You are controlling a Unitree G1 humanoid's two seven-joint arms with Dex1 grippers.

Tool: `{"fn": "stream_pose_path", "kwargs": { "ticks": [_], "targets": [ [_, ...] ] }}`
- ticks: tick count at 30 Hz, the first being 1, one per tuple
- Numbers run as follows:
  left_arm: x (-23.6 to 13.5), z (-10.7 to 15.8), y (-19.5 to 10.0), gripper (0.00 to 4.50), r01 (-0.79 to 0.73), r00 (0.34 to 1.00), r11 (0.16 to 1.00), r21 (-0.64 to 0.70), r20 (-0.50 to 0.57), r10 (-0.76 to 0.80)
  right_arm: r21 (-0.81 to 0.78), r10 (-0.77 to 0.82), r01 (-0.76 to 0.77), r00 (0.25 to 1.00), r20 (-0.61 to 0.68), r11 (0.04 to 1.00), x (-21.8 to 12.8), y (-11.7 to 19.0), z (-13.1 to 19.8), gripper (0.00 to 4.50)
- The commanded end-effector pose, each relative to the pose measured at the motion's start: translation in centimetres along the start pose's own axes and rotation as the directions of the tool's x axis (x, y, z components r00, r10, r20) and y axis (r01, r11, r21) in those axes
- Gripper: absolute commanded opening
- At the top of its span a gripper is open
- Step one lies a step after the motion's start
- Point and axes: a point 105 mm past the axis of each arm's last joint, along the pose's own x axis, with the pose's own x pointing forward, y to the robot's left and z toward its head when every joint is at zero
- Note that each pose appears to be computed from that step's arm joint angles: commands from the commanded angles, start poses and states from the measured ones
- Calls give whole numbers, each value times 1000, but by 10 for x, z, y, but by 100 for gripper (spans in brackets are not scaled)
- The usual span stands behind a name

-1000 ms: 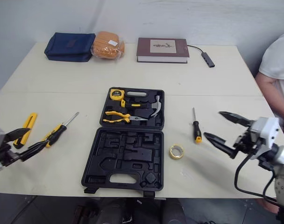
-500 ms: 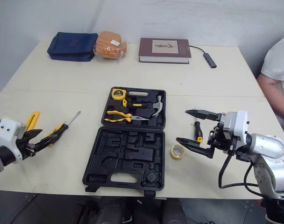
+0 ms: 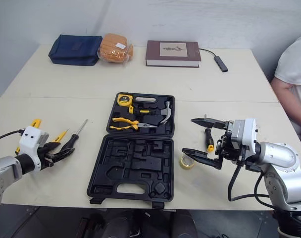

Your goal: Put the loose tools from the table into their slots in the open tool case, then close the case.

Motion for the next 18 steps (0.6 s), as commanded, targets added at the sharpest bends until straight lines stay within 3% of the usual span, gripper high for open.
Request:
{"fn": "stream_pose_path", "kwargs": {
  "ticks": [1, 9, 12, 15, 18],
  "targets": [
    [-1, 7, 5, 324, -42, 999, 999, 7, 22, 42, -34, -4, 5, 1000, 11, 999, -1, -1, 8, 450],
    [10, 0, -7, 324, 14, 1000, 1000, 20, -15, -14, -33, 23, -22, 1000, 16, 999, -1, 1, 5, 450],
    [14, -5, -11, 237, 27, 999, 1000, 12, -34, -26, -38, 70, -68, 997, 41, 997, 0, 7, 6, 450],
    [16, -10, -10, 100, 22, 998, 1000, 15, -55, -21, -36, 106, -105, 993, 48, 994, 2, 11, 5, 450],
    [17, -9, -11, 84, 20, 999, 1000, 15, -42, -20, -45, 113, -111, 993, 42, 993, 1, 12, 3, 450]
  ]
}}
